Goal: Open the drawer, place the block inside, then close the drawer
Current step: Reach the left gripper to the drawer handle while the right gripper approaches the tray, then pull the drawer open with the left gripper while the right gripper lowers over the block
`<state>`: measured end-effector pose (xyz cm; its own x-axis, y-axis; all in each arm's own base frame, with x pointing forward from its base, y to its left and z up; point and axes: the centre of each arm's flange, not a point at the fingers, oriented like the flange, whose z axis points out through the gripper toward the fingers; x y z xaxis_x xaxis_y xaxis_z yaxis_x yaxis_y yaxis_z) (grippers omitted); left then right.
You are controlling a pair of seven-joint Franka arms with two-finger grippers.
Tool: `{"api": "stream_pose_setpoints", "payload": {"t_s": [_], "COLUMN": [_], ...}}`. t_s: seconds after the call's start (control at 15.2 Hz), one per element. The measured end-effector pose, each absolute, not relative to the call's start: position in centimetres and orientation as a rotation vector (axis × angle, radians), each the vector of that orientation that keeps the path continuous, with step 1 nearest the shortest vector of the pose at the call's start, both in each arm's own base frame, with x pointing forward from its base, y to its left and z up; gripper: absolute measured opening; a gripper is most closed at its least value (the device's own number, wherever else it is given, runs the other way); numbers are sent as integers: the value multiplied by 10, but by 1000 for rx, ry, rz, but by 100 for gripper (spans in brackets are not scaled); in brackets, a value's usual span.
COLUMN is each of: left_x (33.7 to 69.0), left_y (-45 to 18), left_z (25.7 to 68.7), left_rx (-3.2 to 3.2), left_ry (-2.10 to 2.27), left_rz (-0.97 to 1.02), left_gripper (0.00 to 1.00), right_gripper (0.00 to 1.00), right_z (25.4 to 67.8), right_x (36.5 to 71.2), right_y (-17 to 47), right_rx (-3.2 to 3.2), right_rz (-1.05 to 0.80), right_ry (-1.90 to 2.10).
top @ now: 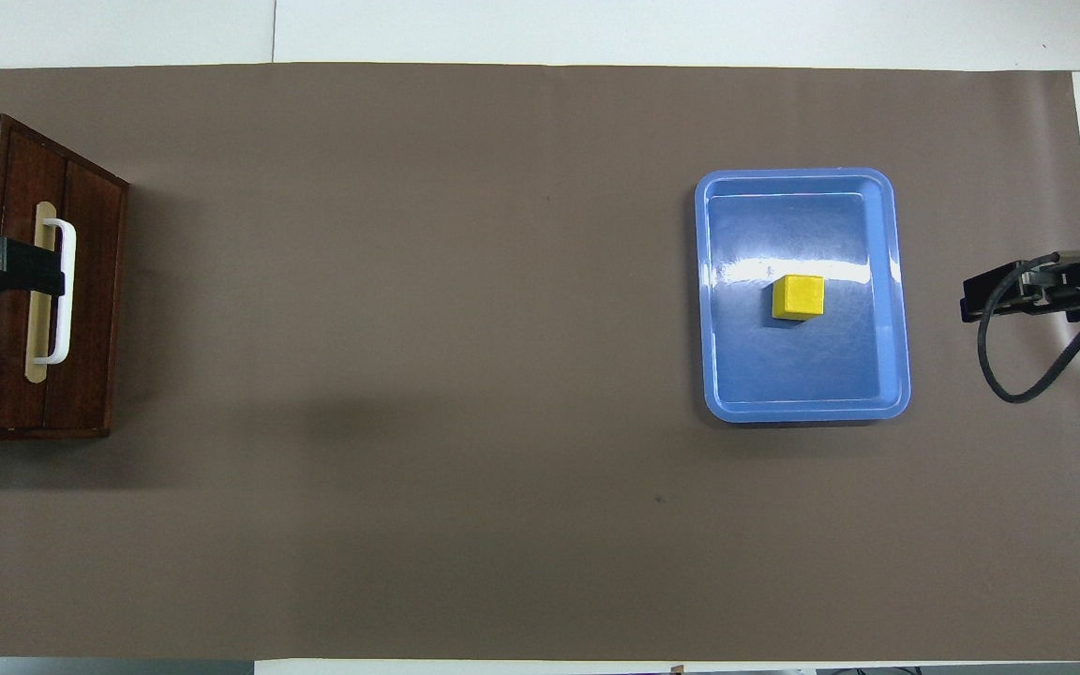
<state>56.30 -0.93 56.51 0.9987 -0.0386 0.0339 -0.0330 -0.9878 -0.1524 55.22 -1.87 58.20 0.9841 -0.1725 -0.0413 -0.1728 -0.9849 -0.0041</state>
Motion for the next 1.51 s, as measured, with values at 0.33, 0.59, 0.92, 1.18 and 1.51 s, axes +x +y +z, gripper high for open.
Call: {"api": "stream_pose_setpoints", "payload": {"t_s": [0.33, 0.59, 0.92, 1.18, 1.51], "left_x": [577, 595, 603, 602, 604], "left_y": [-17, -25, -9, -4, -10], "left_z": [492, 441, 412, 406, 381], "left_rx": [-2830, -2790, -2738, -2734, -2750], "left_ry": [210, 236, 279, 280, 278], "left_rz": [-59, -70, -126, -122, -129], "left_gripper": [100, 100, 100, 100, 100], "right_gripper": [93, 93, 89, 89, 90], "right_z": [544, 514, 459, 400, 357], "right_x": [590, 623, 645, 637, 622], "right_y": [-14, -1, 8, -27, -48], "right_rx": [-2981, -2593, -2086, -1851, -1770], "right_rz": [115, 173, 402, 605, 730], "right_ry": [676, 1318, 1774, 1929, 1956]}}
